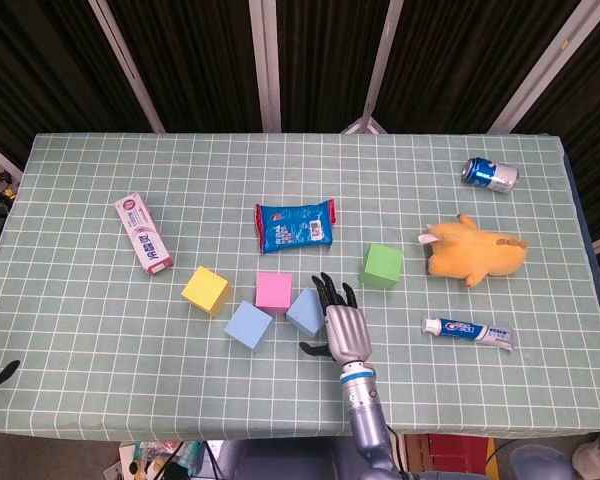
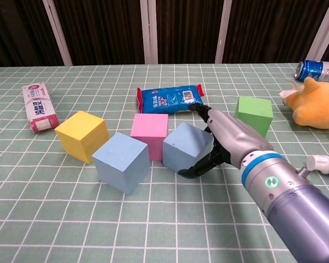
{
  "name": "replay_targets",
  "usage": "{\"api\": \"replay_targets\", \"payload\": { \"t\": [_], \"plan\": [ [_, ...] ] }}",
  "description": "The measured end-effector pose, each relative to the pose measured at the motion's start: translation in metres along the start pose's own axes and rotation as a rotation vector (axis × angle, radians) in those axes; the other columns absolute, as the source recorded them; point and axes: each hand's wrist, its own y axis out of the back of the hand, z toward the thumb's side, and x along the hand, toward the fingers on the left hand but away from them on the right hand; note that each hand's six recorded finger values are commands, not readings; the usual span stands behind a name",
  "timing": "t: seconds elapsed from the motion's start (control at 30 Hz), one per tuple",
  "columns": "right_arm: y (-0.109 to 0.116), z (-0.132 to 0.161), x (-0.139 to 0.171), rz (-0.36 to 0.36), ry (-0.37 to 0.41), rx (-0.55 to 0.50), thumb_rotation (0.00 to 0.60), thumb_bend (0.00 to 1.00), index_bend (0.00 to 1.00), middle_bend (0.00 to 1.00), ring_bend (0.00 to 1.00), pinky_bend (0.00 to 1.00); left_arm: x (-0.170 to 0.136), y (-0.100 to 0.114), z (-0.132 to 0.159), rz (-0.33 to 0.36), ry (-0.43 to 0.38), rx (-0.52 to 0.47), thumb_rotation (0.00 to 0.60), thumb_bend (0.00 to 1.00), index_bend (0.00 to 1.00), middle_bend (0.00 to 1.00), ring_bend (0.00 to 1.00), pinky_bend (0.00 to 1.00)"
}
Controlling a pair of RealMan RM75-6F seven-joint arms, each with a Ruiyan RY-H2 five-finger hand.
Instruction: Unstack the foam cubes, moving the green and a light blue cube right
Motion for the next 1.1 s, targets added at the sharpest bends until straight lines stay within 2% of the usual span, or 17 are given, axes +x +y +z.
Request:
{"api": "replay_targets", "payload": {
  "t": [0.2,0.27,0.4,0.53,0.7,0.87,1.1],
  "plan": [
    [0.001,0.004,-0.013,-0.029,-0.039,-0.02,0.6,0.04,0.03,0.03,0.25,0.03,0.0,0.001,-0.001,0.0,0.002,-0.006,0.6,0.1,0.22,0.0,0.0,0.0],
    [0.003,0.001,-0.02,-0.041,-0.058,-0.016,0.6,0.04,0.06,0.04,0.31,0.05,0.0,0.001,-0.001,-0.001,0.0,-0.008,0.6,0.1,0.22,0.0,0.0,0.0],
    [0.009,-0.012,-0.038,-0.071,-0.108,0.001,0.6,0.05,0.12,0.13,0.51,0.13,0.001,0.002,-0.003,0.001,0.005,-0.008,0.6,0.1,0.22,0.0,0.0,0.0],
    [0.015,-0.021,-0.043,-0.082,-0.116,-0.001,0.6,0.04,0.13,0.18,0.64,0.14,0.003,0.001,-0.005,-0.002,0.013,-0.004,0.6,0.1,0.22,0.0,0.0,0.0],
    [0.018,-0.02,-0.045,-0.061,-0.082,-0.053,0.6,0.04,0.14,0.18,0.66,0.14,0.005,-0.003,-0.002,-0.011,0.009,0.009,0.6,0.1,0.22,0.0,0.0,0.0],
    [0.031,-0.014,-0.043,-0.086,-0.032,-0.035,0.6,0.04,0.14,0.18,0.67,0.14,0.004,-0.003,-0.001,-0.01,0.006,0.007,0.6,0.1,0.22,0.0,0.0,0.0],
    [0.07,-0.025,-0.041,-0.151,-0.007,-0.017,0.6,0.04,0.14,0.18,0.67,0.14,0.003,0.0,-0.003,-0.004,0.012,-0.001,0.6,0.1,0.22,0.0,0.0,0.0]
  ]
}}
